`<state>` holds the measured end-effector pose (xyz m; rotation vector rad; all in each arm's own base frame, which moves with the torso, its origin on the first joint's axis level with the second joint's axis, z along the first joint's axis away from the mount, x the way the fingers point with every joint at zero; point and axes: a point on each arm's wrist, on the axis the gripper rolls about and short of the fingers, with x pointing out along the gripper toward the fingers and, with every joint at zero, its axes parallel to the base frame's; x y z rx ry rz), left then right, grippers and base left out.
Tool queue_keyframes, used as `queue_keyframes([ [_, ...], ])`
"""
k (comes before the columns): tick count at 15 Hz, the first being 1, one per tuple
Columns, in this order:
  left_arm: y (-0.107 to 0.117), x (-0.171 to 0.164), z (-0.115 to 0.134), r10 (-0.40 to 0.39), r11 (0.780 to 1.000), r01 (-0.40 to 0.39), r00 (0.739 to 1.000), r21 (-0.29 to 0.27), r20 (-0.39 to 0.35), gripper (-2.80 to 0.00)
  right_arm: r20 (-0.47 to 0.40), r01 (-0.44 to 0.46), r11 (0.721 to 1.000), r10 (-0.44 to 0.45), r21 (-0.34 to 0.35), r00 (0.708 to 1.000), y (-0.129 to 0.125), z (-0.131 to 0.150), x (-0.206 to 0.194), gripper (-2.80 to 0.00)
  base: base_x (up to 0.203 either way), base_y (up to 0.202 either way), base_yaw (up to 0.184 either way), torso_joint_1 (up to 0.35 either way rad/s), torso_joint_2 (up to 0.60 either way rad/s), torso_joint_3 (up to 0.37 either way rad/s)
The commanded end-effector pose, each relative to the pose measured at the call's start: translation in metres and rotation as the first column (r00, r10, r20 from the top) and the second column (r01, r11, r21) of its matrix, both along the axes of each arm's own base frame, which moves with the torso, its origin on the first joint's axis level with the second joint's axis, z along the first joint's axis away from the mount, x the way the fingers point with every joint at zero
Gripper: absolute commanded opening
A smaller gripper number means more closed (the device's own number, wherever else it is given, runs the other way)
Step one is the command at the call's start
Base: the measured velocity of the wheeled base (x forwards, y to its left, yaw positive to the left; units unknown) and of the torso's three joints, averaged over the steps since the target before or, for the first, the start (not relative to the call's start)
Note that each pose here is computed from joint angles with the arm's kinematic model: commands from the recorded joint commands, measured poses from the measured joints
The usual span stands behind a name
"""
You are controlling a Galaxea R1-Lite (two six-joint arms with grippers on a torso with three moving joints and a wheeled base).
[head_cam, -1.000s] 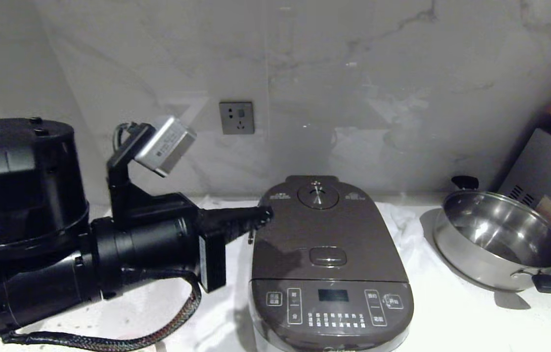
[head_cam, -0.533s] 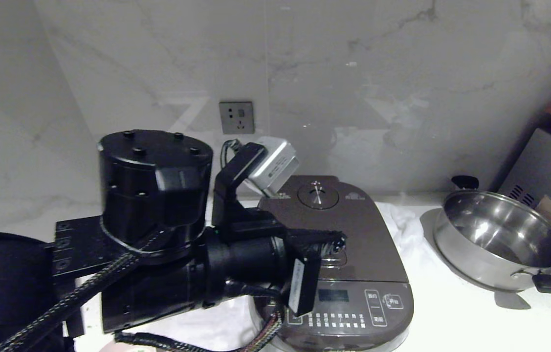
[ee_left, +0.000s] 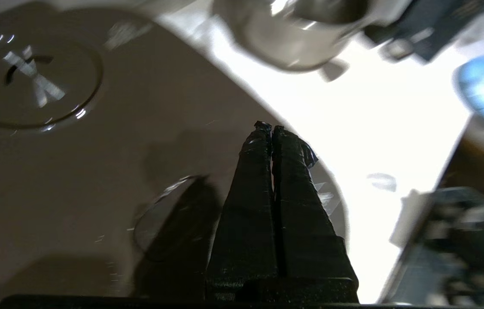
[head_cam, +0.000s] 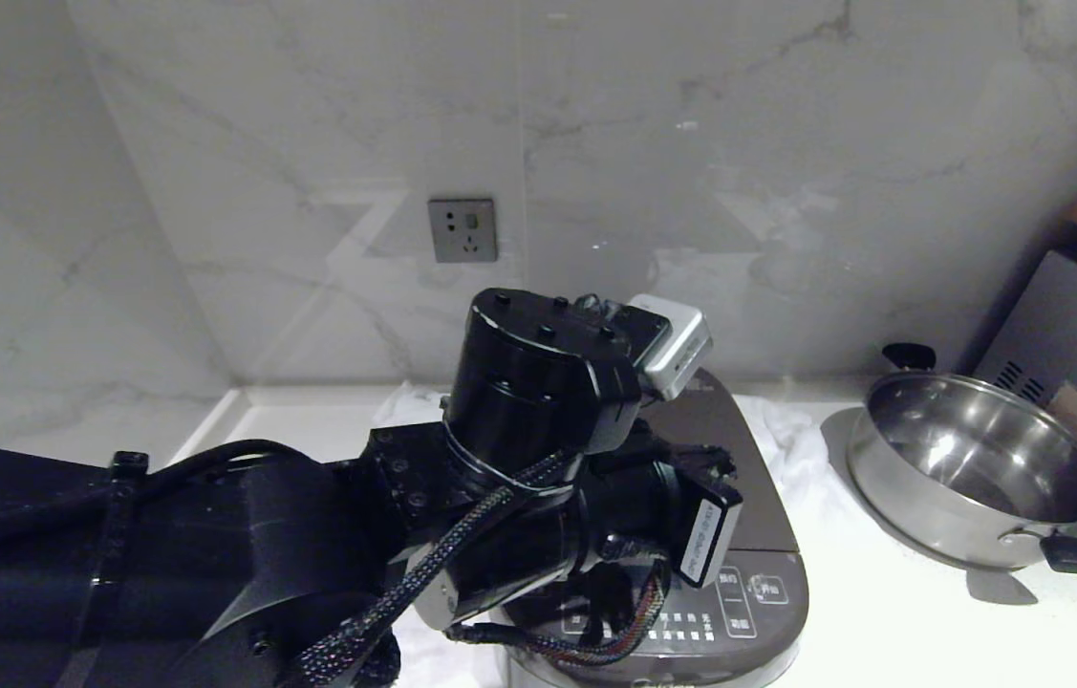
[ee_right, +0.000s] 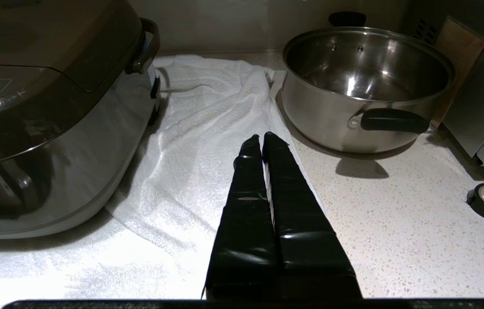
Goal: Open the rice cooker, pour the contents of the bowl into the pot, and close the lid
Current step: Open the rice cooker
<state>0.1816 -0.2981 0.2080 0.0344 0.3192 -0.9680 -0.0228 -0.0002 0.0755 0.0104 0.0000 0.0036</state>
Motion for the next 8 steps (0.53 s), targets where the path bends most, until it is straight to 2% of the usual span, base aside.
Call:
queue_keyframes([
  [1, -0.004, 0.003, -0.017, 0.004, 0.999, -0.004, 1.000, 0.051, -0.013, -2.80, 0.000, 0.000, 1.000, 0.000, 0.000, 1.000, 0.000, 0.000, 0.000, -2.80, 0.000, 0.000, 0.000, 0.000, 0.00, 0.000],
  [8, 0.004, 0.021, -0.033, 0.056, 0.993, -0.054, 0.998, 0.109, -0.017, -2.80, 0.000, 0.001, 1.000, -0.001, 0.000, 1.000, 0.000, 0.000, 0.000, -2.80, 0.000, 0.000, 0.000, 0.000, 0.00, 0.000],
])
